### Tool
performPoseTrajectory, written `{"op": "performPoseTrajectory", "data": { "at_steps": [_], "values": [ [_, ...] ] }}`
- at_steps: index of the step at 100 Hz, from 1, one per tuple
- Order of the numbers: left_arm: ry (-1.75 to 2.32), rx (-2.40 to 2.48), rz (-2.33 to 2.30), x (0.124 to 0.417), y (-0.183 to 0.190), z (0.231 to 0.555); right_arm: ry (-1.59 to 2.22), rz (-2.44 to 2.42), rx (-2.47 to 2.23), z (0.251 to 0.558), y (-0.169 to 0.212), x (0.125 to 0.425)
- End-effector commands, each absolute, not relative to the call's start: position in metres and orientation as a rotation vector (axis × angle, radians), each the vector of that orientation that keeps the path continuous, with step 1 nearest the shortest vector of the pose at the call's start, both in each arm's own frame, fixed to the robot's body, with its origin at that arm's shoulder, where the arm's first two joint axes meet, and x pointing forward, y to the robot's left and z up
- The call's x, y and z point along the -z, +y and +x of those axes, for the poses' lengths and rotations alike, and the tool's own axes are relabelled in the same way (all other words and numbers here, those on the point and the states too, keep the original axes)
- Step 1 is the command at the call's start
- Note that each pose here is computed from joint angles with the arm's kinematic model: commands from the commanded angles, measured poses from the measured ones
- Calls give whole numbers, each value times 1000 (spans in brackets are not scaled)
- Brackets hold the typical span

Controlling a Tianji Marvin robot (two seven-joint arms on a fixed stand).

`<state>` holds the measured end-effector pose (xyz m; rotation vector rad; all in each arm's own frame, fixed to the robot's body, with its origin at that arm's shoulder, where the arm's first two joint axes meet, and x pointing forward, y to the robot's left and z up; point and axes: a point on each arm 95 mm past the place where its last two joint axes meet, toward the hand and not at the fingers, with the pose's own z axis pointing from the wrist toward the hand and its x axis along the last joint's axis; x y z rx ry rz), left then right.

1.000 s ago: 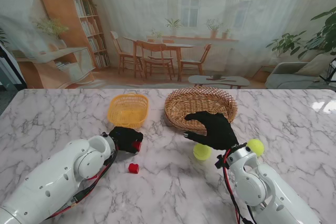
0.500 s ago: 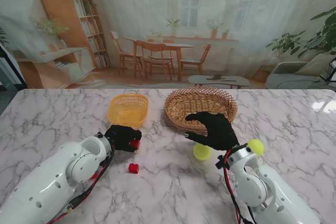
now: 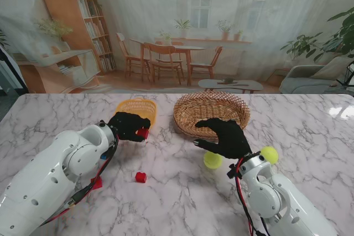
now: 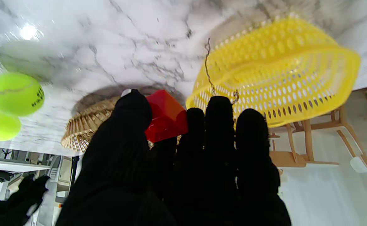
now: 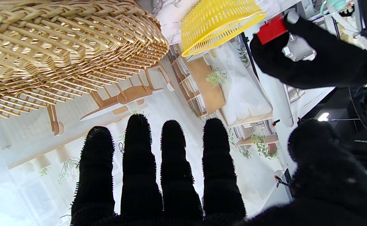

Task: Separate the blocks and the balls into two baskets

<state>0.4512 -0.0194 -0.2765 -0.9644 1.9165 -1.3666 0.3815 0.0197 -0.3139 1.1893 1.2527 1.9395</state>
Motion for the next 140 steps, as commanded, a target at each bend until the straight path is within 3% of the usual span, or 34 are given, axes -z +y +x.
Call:
{"op": "performPoseTrajectory", "data": {
  "at_steps": [1,32,69,114,140],
  "values": [
    [1885,1358,-971,265,-17,465,1258,1197,-1930,381,20,316],
    [1823,1290,-1030,256,-10,510,1252,1201,-1918,381,19,316],
    [1818,1186,-1108,268,2,543,1240,1210,-1915,381,18,316],
    [1818,1106,-1149,280,8,550,1244,1219,-1912,382,19,316],
    [1836,1144,-1089,270,12,538,1241,1222,-1910,381,19,315]
  ]
}}
